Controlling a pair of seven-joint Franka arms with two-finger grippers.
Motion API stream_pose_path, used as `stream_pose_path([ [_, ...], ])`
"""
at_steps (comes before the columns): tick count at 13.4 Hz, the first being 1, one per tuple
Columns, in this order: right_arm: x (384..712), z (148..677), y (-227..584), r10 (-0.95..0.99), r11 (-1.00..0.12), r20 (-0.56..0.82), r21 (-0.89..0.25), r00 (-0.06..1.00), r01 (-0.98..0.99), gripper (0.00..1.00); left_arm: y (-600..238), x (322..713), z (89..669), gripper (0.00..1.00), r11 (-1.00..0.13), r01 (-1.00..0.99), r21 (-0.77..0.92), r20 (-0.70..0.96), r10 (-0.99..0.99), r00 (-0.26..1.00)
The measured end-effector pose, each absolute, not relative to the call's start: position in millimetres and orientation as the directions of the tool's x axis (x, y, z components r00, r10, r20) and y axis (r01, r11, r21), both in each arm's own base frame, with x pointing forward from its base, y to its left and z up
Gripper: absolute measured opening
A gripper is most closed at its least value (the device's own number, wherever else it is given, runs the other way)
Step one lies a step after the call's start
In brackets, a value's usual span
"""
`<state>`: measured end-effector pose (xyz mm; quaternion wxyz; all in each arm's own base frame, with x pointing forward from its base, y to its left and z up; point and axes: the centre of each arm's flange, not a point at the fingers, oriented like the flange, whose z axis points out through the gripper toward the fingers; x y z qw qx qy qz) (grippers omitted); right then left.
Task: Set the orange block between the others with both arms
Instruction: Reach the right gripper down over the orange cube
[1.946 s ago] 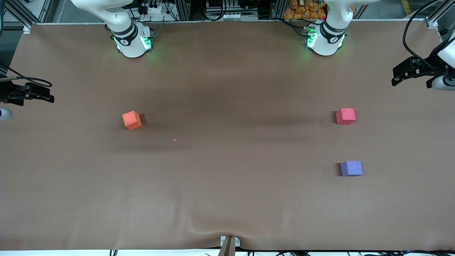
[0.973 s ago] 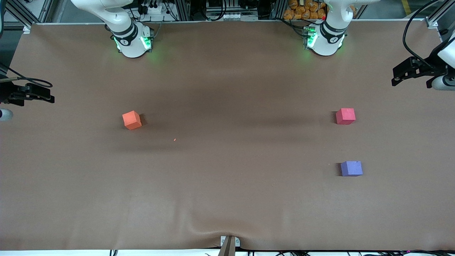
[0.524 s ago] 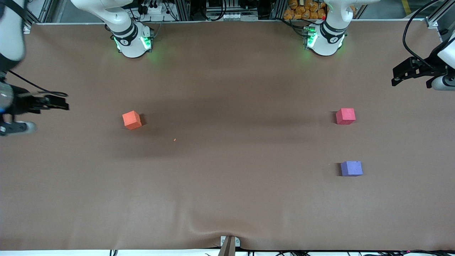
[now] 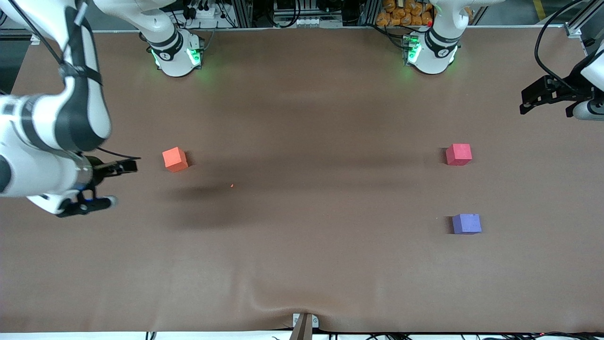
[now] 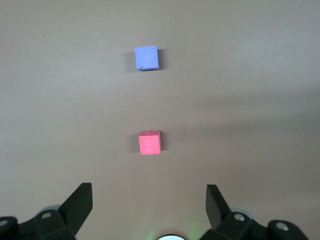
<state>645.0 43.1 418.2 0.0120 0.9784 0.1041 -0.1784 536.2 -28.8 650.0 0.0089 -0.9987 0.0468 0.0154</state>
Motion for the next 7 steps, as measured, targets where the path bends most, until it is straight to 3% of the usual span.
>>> stream_pose_path([
  [7, 639.4, 285.1, 59.6, 0.330, -0.939, -0.458, -0.066, 0.825, 0.338, 1.00, -32.8, 535.9, 650.9, 1.00, -0.995, -0.102, -0.017, -0.030, -0.101, 0.994],
])
